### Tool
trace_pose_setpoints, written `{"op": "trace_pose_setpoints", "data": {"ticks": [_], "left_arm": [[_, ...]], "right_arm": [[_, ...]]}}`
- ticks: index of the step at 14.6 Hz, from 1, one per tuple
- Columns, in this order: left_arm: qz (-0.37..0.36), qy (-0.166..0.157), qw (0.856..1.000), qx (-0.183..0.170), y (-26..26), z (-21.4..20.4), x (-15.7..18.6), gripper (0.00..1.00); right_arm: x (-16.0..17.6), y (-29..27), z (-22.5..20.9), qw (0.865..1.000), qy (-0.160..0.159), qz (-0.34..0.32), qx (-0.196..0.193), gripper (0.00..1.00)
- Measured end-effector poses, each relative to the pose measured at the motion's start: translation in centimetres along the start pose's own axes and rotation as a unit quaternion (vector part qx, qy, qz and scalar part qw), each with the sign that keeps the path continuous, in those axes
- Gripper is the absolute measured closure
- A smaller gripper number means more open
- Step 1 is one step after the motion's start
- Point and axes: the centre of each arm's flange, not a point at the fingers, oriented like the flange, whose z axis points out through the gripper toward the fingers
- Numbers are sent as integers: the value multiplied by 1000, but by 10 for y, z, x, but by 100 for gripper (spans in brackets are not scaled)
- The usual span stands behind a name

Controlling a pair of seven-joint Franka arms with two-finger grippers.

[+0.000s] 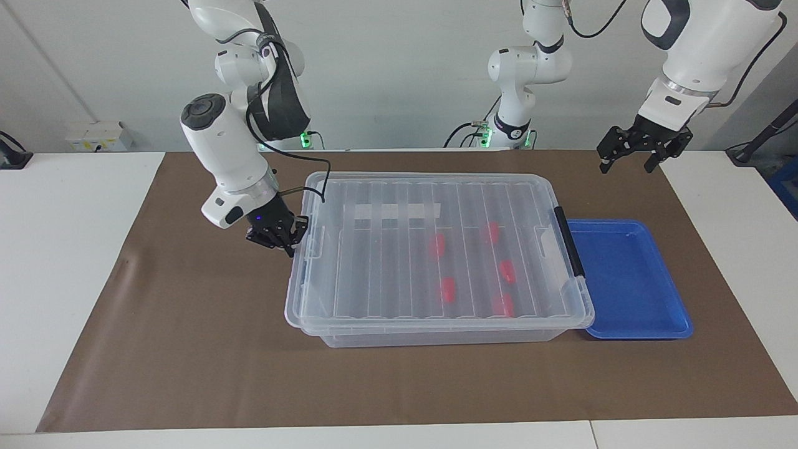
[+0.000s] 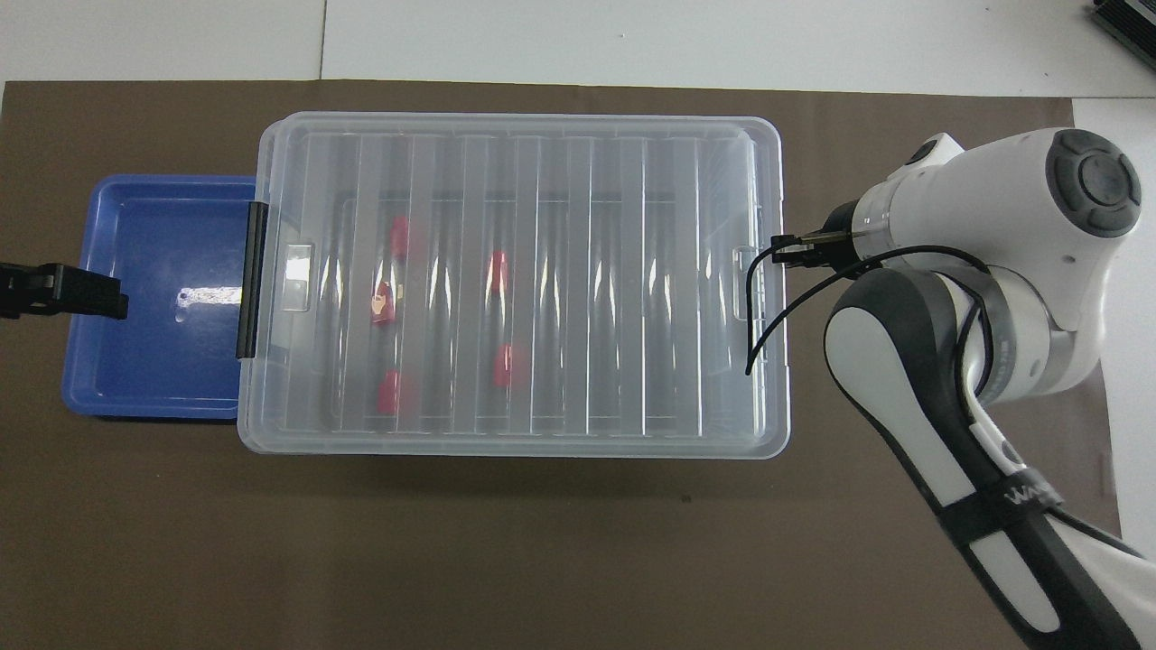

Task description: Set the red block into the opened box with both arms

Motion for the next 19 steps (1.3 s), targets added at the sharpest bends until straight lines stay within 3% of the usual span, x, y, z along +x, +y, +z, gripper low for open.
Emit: {"op": "trace_pose_setpoints", "data": {"ticks": [4, 6, 10, 14, 19], "left_arm": [[-2, 1, 1000, 0, -2, -1, 0, 0], [-3, 0, 1000, 1, -5, -2, -1, 0], [7, 0, 1000, 1, -11, -10, -3, 0], [8, 0, 1000, 1, -11, -11, -3, 0], [8, -1, 1000, 1, -11, -11, -3, 0]], "right_arm": [[-1, -2, 1, 1000, -5, -1, 0, 99], [-3, 0, 2, 1000, -11, -5, -8, 82], [-2, 15, -11, 997, -12, -33, -69, 42], [-6, 50, -56, 996, -21, -9, -88, 1], [-22, 75, -123, 995, -41, 23, -91, 0]]}}
